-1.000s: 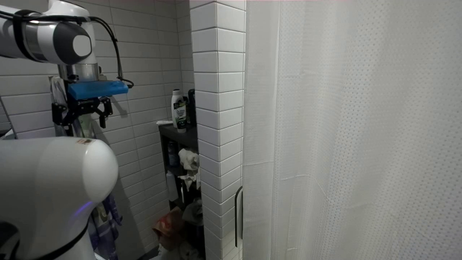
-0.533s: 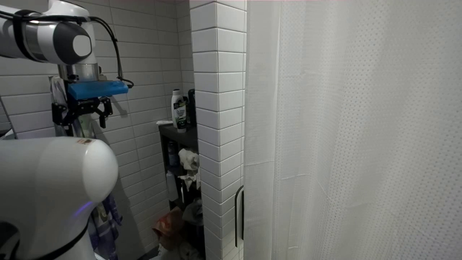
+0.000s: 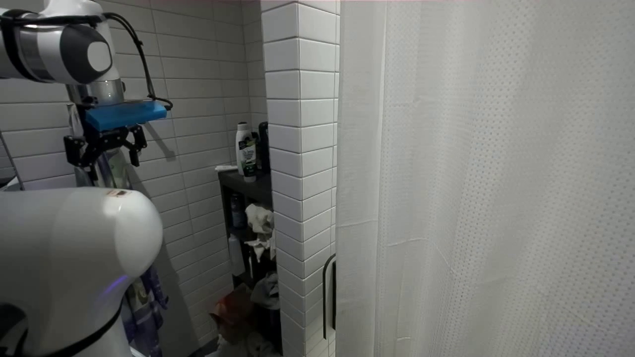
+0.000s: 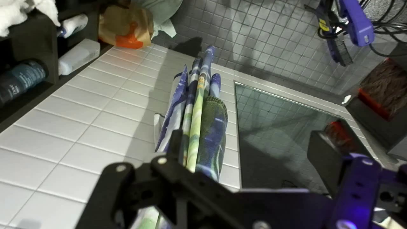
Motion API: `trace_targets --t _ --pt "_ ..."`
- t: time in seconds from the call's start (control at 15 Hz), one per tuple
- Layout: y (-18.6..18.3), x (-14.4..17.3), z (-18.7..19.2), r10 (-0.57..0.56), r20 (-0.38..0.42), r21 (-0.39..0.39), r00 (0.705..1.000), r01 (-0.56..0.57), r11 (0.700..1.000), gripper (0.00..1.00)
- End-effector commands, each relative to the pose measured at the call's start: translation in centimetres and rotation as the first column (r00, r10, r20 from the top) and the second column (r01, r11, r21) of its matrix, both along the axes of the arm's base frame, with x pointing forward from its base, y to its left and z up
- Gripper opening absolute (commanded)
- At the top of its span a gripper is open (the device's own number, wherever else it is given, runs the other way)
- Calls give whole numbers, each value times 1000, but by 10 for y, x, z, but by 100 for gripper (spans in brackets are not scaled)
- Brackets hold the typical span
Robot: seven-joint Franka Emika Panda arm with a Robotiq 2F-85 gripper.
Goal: Hang the towel on the hook
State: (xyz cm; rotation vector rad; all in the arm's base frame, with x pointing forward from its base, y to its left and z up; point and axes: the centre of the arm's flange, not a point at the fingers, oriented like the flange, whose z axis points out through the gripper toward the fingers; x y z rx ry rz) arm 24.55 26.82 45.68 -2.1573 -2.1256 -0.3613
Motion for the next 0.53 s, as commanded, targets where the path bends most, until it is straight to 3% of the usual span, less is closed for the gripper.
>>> trace_targets --t 0.0,0.47 --pt "40 11 8 84 79 -12 993 -83 996 100" --pt "100 9 26 232 204 -19 951 -233 972 100"
